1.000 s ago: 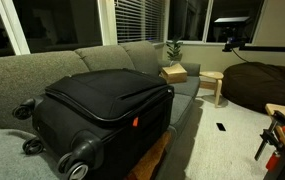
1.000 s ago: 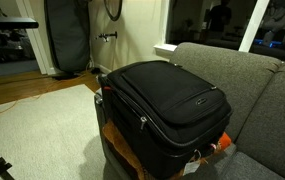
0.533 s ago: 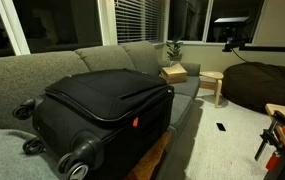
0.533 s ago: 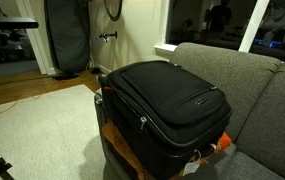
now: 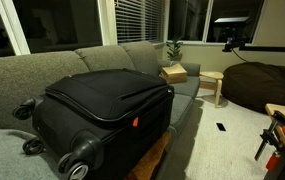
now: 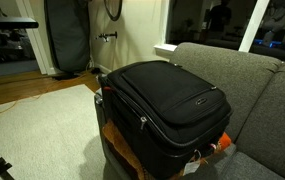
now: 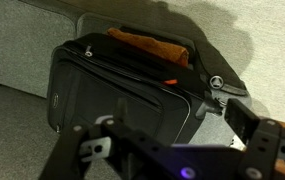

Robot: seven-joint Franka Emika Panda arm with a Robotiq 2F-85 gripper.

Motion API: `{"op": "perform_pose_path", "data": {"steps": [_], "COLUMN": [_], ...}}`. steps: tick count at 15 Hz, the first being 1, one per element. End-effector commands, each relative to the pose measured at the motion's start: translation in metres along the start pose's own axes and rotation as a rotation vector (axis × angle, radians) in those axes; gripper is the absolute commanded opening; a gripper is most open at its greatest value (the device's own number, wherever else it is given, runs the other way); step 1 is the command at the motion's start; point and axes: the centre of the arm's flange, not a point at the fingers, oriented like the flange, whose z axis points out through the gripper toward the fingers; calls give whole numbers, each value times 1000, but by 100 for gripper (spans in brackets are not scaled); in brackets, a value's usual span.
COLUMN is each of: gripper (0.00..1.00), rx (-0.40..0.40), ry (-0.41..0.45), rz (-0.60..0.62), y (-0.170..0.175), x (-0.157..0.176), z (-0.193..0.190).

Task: Unzip the black suitcase

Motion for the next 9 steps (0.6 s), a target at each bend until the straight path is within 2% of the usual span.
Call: {"op": "perform_pose_path", "data": {"steps": [1, 9], "gripper": [100, 100], "rx": [-15, -36], "ry": [0, -14], "rz": [13, 31], "y": [3, 10], "x": [2, 5], "z": [3, 12]}}
